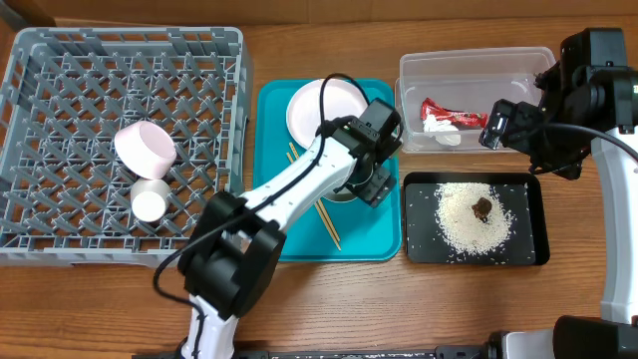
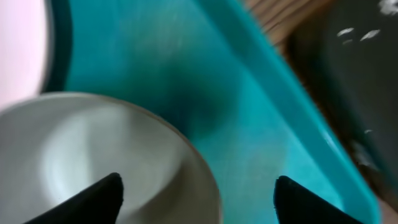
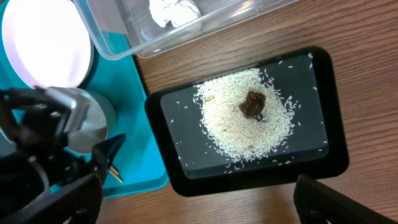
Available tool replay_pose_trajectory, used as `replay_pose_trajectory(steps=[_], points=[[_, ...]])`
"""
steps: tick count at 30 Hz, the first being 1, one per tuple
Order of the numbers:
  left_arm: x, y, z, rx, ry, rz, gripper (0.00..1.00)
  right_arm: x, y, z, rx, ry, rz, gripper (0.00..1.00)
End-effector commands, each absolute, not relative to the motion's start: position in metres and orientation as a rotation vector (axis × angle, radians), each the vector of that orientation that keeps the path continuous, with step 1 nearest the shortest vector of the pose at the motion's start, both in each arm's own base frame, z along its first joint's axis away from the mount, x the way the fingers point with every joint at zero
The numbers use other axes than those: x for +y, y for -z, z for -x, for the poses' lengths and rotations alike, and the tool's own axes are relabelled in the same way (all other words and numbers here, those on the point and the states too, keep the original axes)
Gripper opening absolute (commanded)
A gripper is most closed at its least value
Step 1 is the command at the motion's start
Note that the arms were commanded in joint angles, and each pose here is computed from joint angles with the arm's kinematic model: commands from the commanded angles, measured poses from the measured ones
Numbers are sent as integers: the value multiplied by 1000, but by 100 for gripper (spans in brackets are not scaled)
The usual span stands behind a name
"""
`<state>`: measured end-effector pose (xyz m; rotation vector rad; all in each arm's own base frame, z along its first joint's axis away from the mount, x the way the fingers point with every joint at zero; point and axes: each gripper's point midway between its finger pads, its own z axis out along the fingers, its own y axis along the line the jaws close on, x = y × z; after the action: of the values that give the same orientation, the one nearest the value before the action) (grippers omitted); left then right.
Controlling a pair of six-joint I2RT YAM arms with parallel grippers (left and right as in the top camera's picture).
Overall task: Sort waste into correct bins and load items into the dishwasher
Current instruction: 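Reach the left gripper to the small grey bowl and grasp it, then carry the grey bowl to the dish rack and release it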
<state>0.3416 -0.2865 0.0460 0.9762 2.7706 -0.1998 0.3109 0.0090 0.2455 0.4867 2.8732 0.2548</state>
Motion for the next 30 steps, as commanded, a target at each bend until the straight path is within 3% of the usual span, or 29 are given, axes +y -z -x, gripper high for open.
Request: replay_pose_trajectory(steps=[1,9,10,18,24,30], points=[[-281,-29,-341,2814,149,-978,62,9,-248,-313,2860,-253,-483,100],[-274,-23,-333,2861,126,-993,7,9,-248,-313,2860,-254,-483,100],[-275,-23,-333,2859,126,-992,4,9,-248,-313,2861,-254,-483,100],[-282,-54,-343,2829,149,-952,4,9,-248,-312,2864,-253,-484,100],[-288,-129,-368,2713,208,-872,4,9,-248,-312,2864,-253,-484,100],[-257,-205,-396,2598,292,-653,4,9,-248,-311,2865,-252,-484,100]])
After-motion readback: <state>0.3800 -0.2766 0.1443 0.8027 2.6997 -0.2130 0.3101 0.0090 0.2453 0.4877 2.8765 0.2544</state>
